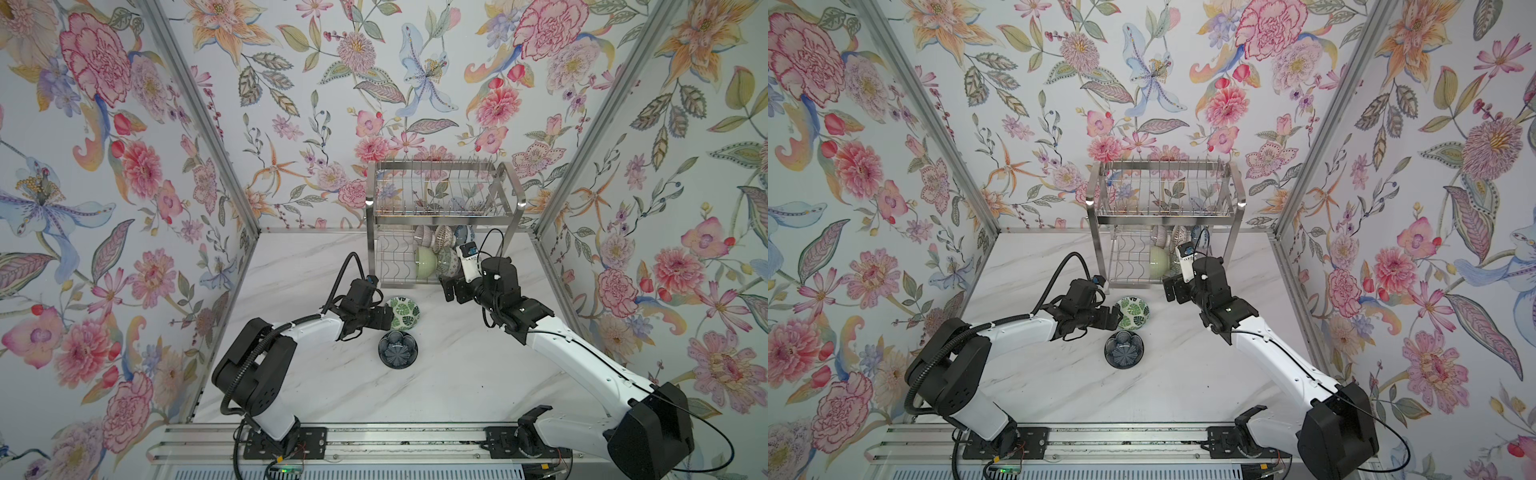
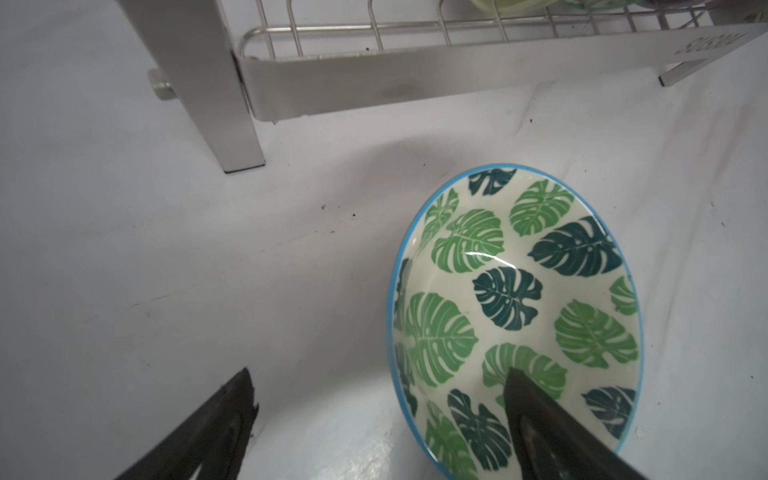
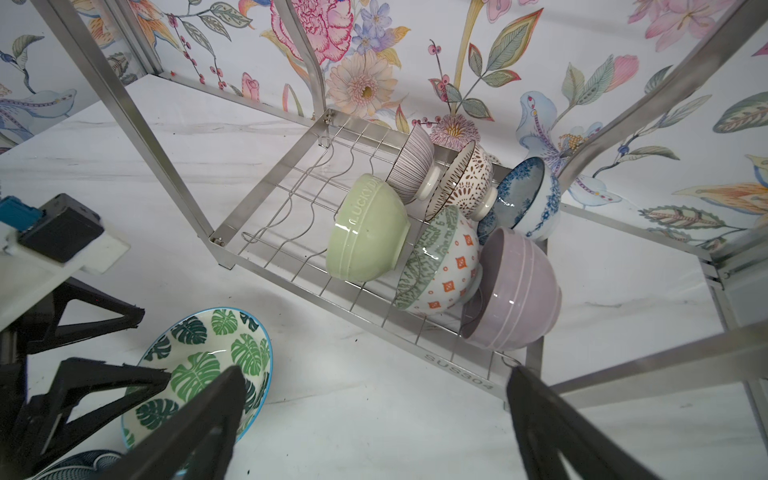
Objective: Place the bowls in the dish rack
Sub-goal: 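Lower the left gripper and close it on the green-leaf bowl rim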
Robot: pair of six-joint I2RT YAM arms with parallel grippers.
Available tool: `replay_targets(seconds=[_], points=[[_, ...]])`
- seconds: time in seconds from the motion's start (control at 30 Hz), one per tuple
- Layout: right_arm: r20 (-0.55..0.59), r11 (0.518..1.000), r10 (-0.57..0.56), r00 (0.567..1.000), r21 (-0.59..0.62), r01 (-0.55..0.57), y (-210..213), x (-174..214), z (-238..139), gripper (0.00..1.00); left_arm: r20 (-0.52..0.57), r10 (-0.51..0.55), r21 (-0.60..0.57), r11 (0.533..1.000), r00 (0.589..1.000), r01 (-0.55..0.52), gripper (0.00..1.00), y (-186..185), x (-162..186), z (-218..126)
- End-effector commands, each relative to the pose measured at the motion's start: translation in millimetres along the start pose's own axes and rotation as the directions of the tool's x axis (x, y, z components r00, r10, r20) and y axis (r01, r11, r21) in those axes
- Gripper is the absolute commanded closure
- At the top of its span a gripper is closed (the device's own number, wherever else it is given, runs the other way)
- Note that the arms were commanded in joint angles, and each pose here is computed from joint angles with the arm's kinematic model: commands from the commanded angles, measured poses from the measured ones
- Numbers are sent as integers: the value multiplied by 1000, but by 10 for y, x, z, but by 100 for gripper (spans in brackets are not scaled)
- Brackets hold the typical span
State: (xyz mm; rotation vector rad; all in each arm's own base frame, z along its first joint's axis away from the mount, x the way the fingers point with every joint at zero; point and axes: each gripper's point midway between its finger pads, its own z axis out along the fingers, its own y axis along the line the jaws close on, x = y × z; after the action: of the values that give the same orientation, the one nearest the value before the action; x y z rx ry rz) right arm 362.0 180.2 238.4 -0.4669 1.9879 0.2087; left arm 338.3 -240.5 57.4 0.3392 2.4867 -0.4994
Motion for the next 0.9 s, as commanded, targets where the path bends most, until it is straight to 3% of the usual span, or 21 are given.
replay_targets(seconds=[0.0, 0.4, 0.87], points=[[-19, 1000, 18, 1000, -11, -19, 7, 35, 45, 1, 10, 11, 26, 1000, 1000, -11, 8, -73, -74, 52], [-13, 1000, 25, 1000, 10, -24, -39, -23, 93, 1, 1, 0, 44, 999, 1000, 0, 28, -118, -100, 221], [-9, 999, 31, 999, 35, -31, -129, -28, 72, 1, -5, 6, 54, 999, 1000, -6, 43, -153, -163, 372]])
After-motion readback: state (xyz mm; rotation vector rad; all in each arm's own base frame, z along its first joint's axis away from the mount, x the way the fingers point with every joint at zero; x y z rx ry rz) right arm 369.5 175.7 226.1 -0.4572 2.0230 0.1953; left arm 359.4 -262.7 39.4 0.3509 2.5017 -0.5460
